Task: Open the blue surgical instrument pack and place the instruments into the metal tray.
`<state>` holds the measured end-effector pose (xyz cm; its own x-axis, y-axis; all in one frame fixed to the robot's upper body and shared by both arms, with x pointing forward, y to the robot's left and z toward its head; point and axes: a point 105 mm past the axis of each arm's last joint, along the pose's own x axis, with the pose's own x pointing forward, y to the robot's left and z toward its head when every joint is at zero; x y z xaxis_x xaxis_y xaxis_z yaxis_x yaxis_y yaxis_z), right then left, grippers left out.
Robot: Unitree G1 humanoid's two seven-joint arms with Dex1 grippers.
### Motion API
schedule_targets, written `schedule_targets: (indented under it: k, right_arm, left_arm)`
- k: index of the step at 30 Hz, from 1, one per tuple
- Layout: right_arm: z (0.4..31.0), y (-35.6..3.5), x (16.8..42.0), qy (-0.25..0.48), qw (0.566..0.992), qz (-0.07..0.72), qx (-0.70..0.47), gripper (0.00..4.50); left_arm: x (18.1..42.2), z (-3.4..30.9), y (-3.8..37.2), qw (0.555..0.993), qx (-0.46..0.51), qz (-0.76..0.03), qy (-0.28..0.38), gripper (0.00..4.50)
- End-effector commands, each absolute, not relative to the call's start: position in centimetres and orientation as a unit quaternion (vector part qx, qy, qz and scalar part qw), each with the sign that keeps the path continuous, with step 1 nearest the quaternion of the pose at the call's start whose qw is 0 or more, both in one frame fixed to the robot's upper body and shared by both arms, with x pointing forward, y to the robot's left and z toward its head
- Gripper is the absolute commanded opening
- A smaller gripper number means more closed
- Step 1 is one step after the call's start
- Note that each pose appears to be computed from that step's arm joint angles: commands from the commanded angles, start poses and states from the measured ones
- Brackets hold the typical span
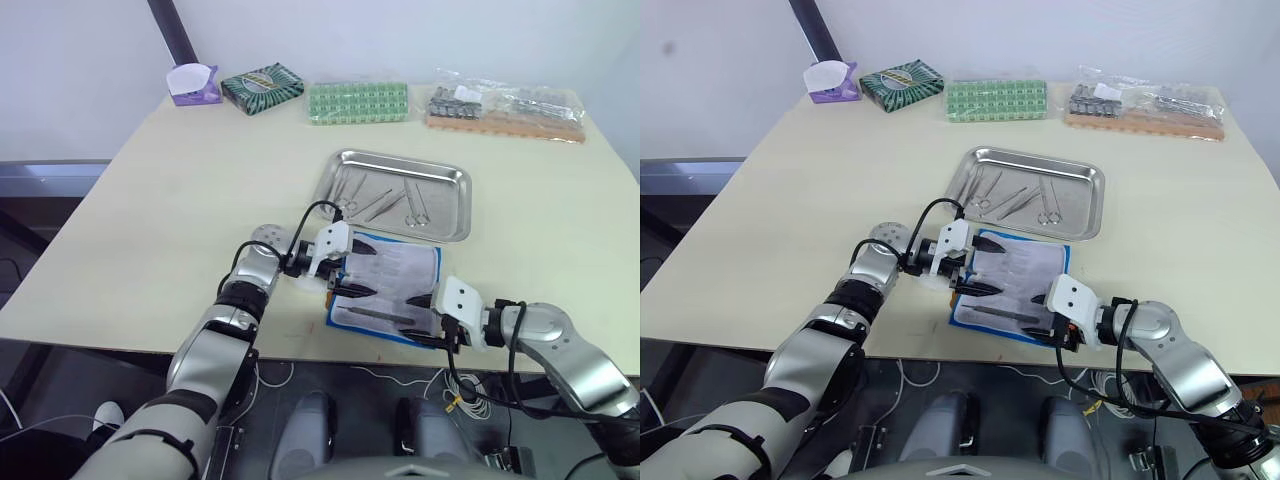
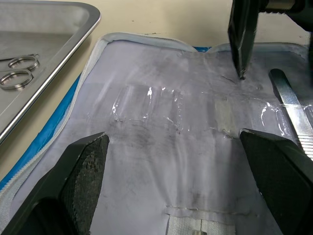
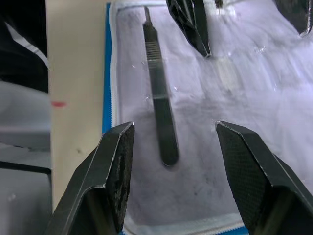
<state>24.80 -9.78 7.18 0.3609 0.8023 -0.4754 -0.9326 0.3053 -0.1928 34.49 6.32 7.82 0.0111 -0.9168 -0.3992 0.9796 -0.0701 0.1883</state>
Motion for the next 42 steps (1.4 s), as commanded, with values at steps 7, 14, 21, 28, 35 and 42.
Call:
schedule_targets:
  k: [7,14,21,28,35,42]
  right_arm:
    - [4.9,-10.0,25.0,0.185,0.781,0.535,-0.265,2.76]
    - [2.7,-11.3,24.5,0.248,0.777,0.519,-0.254,0.63]
    - [4.7,-10.8,25.3,0.227,0.777,0.521,-0.271,0.04]
    - [8.2,-9.1,25.4,0.206,0.767,0.531,-0.294,0.04]
    - [10.8,-8.1,24.7,0.221,0.751,0.532,-0.324,0.04]
    - [12.1,-7.8,24.6,0.229,0.744,0.517,-0.357,0.04]
  left_arm:
    - [33.2,4.7,6.7,0.668,0.2,-0.705,0.129,4.5]
    - [33.2,4.7,6.5,0.668,0.199,-0.705,0.129,4.5]
    - [33.1,4.5,6.5,0.668,0.201,-0.705,0.13,4.5]
    - [33.1,4.1,6.6,0.667,0.21,-0.702,0.136,4.5]
    - [33.1,3.7,6.6,0.666,0.216,-0.7,0.141,4.5]
    - [33.0,3.5,6.5,0.664,0.22,-0.7,0.142,4.5]
